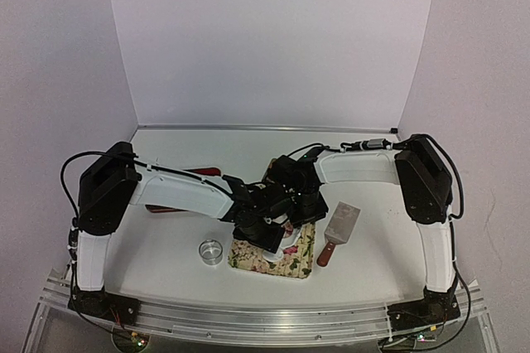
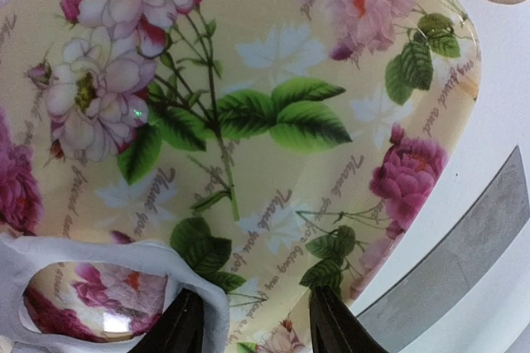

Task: Roll out the dumpling wrappers from the dough
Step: Remove the dumpling wrapper from the work surface, then pick up the spatula from the center of the board.

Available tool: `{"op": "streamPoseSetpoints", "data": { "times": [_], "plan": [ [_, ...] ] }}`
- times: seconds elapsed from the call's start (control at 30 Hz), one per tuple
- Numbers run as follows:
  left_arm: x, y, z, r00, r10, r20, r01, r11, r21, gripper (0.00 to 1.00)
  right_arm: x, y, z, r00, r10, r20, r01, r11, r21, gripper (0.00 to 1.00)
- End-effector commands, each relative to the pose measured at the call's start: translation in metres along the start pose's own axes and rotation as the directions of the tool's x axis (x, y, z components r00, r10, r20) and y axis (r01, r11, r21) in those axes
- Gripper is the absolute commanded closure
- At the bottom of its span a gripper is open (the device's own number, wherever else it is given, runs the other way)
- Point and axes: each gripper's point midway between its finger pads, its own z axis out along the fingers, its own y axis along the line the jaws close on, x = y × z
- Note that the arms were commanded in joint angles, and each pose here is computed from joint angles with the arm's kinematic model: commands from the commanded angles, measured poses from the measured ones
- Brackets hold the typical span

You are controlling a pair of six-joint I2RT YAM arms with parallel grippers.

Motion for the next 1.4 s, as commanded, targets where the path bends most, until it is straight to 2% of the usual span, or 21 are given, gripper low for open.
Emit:
{"op": "streamPoseSetpoints", "data": {
  "times": [0.0,0.33,0.6,0.73,0.9,1.07,1.27,1.37],
  "plan": [
    [0.017,-0.002,0.010,0.998,0.042,-0.045,-0.044,0.998,-0.043,0.26,0.010,-0.006,0.019,0.998,-0.006,-0.057,0.008,0.999,0.031,0.74],
    [0.053,0.006,0.008,0.989,0.110,-0.100,-0.120,0.989,-0.090,0.26,0.007,-0.011,0.019,0.999,0.008,-0.047,-0.005,0.999,0.053,0.75],
    [0.060,0.011,0.004,0.988,0.111,-0.108,-0.123,0.986,-0.109,0.26,0.006,-0.013,0.019,0.999,0.022,-0.047,-0.019,0.998,0.054,0.77],
    [0.047,0.004,-0.008,0.994,0.080,-0.076,-0.087,0.992,-0.092,0.24,0.000,-0.008,0.010,0.999,0.031,-0.035,-0.031,0.999,0.017,0.77],
    [0.002,-0.015,-0.041,1.000,-0.016,0.009,0.016,1.000,0.003,0.21,-0.024,0.007,-0.023,0.998,0.064,0.028,-0.061,0.994,-0.089,0.73],
    [-0.035,-0.013,-0.073,0.992,-0.097,0.077,0.091,0.993,0.072,0.20,-0.048,0.007,-0.049,0.991,0.113,0.078,-0.100,0.983,-0.152,0.71],
    [-0.033,-0.001,-0.087,0.986,-0.153,0.068,0.146,0.984,0.104,0.19,-0.063,0.001,-0.063,0.985,0.143,0.098,-0.122,0.973,-0.195,0.65],
    [-0.033,0.000,-0.089,0.980,-0.194,0.041,0.186,0.969,0.163,0.19,-0.066,-0.012,-0.073,0.979,0.174,0.104,-0.149,0.966,-0.211,0.63]
  ]
}}
